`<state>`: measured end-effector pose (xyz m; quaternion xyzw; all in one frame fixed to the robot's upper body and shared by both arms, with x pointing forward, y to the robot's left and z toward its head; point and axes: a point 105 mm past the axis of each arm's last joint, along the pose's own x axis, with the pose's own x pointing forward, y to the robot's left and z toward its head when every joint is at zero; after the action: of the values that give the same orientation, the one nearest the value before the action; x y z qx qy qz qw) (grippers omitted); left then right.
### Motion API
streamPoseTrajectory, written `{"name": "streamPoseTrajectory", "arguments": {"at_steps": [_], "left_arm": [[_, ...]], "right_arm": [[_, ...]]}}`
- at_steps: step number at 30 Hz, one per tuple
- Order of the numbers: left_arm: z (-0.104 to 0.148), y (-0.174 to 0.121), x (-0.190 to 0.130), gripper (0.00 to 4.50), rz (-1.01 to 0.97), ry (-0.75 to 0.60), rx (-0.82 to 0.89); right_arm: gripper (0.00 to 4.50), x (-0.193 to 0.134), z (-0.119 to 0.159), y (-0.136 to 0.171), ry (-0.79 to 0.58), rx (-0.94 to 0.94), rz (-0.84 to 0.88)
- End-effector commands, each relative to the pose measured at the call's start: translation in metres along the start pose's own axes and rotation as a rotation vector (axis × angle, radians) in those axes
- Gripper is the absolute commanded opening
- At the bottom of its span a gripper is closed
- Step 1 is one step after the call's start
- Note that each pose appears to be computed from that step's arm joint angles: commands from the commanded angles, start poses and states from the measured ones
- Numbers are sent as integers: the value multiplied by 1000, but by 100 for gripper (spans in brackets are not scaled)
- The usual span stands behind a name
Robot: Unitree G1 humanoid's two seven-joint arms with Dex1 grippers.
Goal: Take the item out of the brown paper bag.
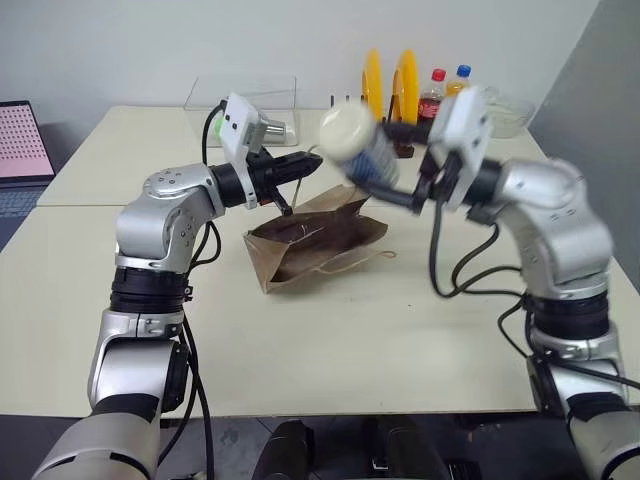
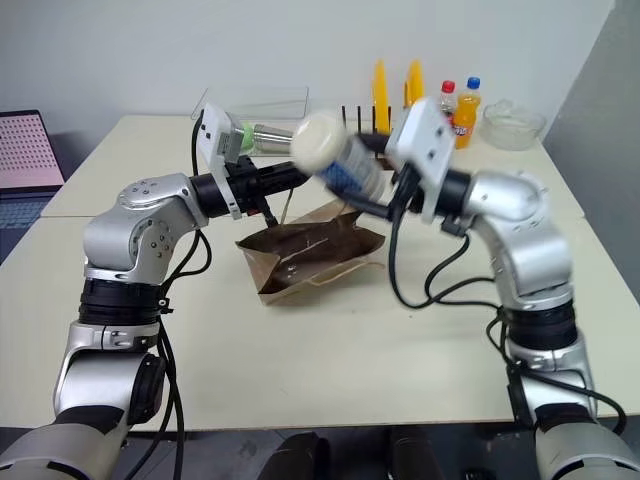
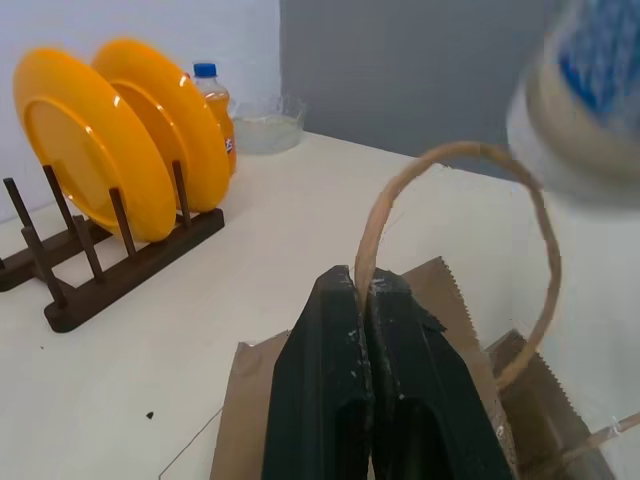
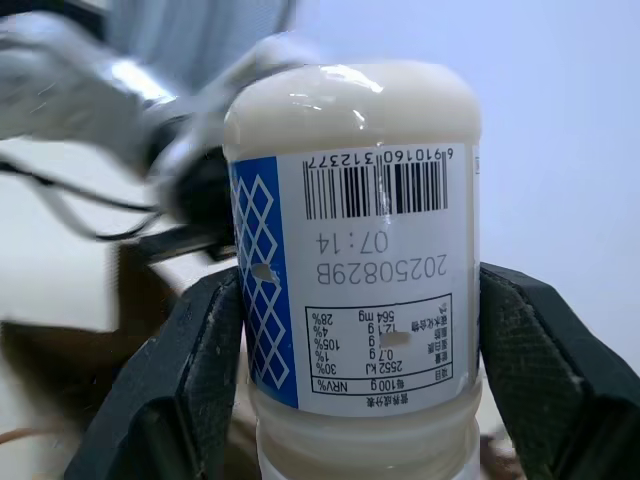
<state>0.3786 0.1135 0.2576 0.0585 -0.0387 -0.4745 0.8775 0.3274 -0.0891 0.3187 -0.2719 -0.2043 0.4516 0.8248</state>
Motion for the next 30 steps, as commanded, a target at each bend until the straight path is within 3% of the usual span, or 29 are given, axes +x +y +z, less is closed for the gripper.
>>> {"name": "streamPoseTrajectory", "arguments": {"at_steps": [1, 9, 15, 19, 23, 30], "left_arm": [[14, -1, -3, 0, 3, -29, 42], [16, -3, -2, 0, -8, -34, 46], [17, -3, -3, 0, -8, -33, 50], [18, -3, -5, 0, -5, -33, 52], [17, -2, -5, 0, 0, -32, 51], [17, 0, -6, 0, 9, -30, 50]], "right_arm": [[302, -36, -31, -30, 215, -168, -69], [302, -65, -144, -8, 627, -274, 175], [302, -73, -186, 1, 739, -222, 271], [302, -76, -198, 7, 769, -172, 320], [439, -79, -201, 6, 774, -132, 328], [445, -87, -176, -4, 726, -107, 332]]}}
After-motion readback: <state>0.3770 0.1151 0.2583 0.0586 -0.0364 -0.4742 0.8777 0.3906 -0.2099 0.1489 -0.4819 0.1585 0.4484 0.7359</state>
